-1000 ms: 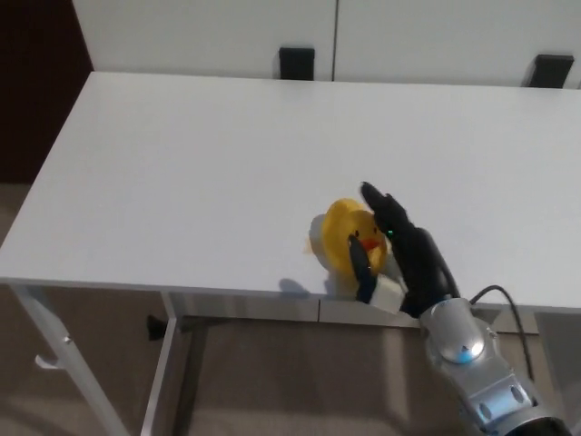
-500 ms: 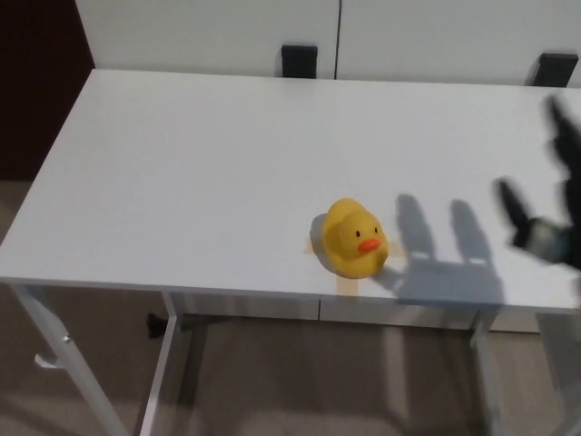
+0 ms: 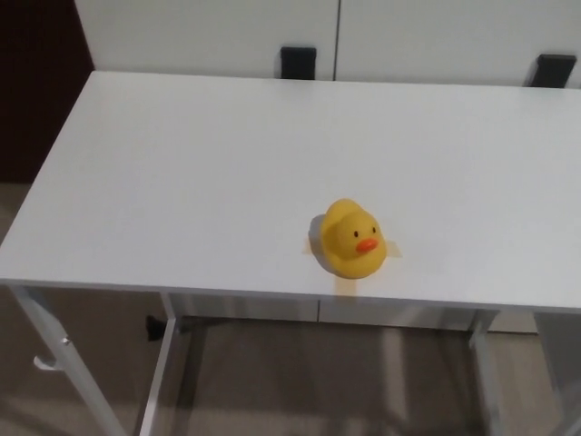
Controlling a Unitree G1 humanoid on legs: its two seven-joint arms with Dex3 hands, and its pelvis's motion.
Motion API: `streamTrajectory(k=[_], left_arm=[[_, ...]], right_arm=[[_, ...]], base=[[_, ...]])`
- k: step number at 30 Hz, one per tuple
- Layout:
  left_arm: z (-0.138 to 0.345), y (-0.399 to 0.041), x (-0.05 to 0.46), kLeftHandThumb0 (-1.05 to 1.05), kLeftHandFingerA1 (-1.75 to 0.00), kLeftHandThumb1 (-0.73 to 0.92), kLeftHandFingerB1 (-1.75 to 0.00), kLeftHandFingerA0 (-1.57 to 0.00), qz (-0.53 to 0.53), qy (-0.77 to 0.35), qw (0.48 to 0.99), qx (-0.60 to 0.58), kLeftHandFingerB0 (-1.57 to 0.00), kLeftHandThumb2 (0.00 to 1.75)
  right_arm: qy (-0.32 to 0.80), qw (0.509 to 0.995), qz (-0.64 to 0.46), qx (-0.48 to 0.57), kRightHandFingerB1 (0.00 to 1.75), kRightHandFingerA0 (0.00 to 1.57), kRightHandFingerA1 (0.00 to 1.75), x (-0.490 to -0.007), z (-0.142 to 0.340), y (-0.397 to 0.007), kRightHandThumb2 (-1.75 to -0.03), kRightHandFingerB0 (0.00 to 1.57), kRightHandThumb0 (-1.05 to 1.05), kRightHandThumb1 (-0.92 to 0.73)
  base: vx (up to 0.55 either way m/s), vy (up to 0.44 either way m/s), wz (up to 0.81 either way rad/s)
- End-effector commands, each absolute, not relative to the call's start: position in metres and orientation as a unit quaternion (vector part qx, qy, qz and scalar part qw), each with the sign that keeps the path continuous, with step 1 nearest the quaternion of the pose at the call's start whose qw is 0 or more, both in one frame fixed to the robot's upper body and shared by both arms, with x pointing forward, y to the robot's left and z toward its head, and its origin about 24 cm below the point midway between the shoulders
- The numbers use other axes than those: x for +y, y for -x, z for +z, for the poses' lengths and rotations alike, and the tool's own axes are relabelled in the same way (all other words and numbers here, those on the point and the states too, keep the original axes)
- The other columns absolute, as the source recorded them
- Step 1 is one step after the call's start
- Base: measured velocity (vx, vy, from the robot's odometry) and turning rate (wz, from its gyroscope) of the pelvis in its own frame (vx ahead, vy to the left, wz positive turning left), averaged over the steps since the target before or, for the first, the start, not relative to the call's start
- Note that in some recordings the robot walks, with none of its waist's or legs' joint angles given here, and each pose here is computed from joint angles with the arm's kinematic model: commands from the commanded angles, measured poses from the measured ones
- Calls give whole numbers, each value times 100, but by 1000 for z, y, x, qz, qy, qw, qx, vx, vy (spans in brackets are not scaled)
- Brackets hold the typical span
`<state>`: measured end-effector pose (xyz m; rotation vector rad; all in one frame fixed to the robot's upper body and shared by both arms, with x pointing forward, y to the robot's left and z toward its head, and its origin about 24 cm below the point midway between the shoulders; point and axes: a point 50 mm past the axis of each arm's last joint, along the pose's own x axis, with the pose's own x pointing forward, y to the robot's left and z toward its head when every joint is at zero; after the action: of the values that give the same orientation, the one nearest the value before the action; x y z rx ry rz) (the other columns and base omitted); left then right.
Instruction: The robot uses its right hand to push the yellow duck toy to the center of the white desk.
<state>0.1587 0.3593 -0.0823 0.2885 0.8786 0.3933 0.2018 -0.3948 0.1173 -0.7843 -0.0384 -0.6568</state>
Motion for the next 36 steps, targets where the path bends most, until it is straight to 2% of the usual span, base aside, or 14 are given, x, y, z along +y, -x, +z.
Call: streamTrajectory(k=[1,2,4,5,7,8,9,10,15,16,17,23,26,36], left_arm=[[-77,-159,366,-11,-61,64,-61,-87,196,-143,882,405,-83,70],[-77,-159,366,-9,-62,64,-61,-87,198,-143,881,405,-83,72],[-76,-160,366,-9,-62,64,-61,-87,200,-143,880,406,-83,72],[-76,-159,367,-10,-61,64,-61,-86,200,-145,879,407,-83,70],[-76,-159,367,-10,-61,64,-61,-86,200,-146,878,408,-83,70],[-76,-158,368,-7,-61,62,-60,-86,202,-148,877,410,-84,72],[-76,-158,369,-7,-61,62,-60,-86,203,-148,876,412,-84,72],[-76,-157,370,-11,-62,65,-60,-86,205,-148,875,414,-82,66],[-75,-156,371,-16,-59,65,-58,-88,206,-153,871,419,-82,61],[-76,-156,371,-17,-60,63,-57,-88,203,-154,870,422,-82,59],[-77,-155,371,-13,-61,64,-59,-86,200,-156,869,425,-81,62],[-77,-154,371,-7,-62,61,-60,-88,191,-169,867,429,-83,71],[-76,-155,371,-14,-59,62,-58,-89,192,-170,867,428,-84,63],[-74,-158,372,-13,-59,63,-59,-84,197,-159,873,417,-83,64]], right_arm=[[292,877,-378,52,38,1,55,-440,82,-135,-99,0,-76,-61],[278,874,-391,76,57,20,68,-445,67,-121,-88,10,-51,-53],[263,869,-407,104,57,20,68,-449,50,-104,-88,10,-51,-53],[240,869,-416,118,54,50,65,-451,40,-96,-71,34,-24,-61],[225,870,-421,124,54,50,65,-452,35,-92,-71,34,-24,-61],[208,868,-430,139,54,68,61,-450,24,-86,-113,51,-3,-33],[196,866,-435,150,54,68,61,-449,16,-81,-113,51,-3,-33],[192,863,-439,159,59,89,60,-446,9,-77,-116,68,-10,-32],[196,862,-423,200,58,93,58,-440,-7,-74,-117,71,-9,-31],[194,873,-392,218,49,103,51,-436,-14,-74,-122,87,0,-27],[191,884,-349,244,48,104,51,-432,-22,-75,-117,92,-8,-25],[205,905,-247,280,48,99,49,-422,-30,-82,-113,82,0,-30],[193,910,-245,273,49,102,51,-422,-29,-83,-119,84,-6,-30],[172,910,-276,258,49,101,53,-420,-32,-92,-113,79,-9,-31]], base=[[0,0,8],[0,0,0],[0,0,0],[0,0,0],[0,0,0],[0,0,0],[0,0,0],[0,0,0],[0,0,0],[0,0,0],[0,0,0],[0,0,0],[0,0,0],[0,0,0]])
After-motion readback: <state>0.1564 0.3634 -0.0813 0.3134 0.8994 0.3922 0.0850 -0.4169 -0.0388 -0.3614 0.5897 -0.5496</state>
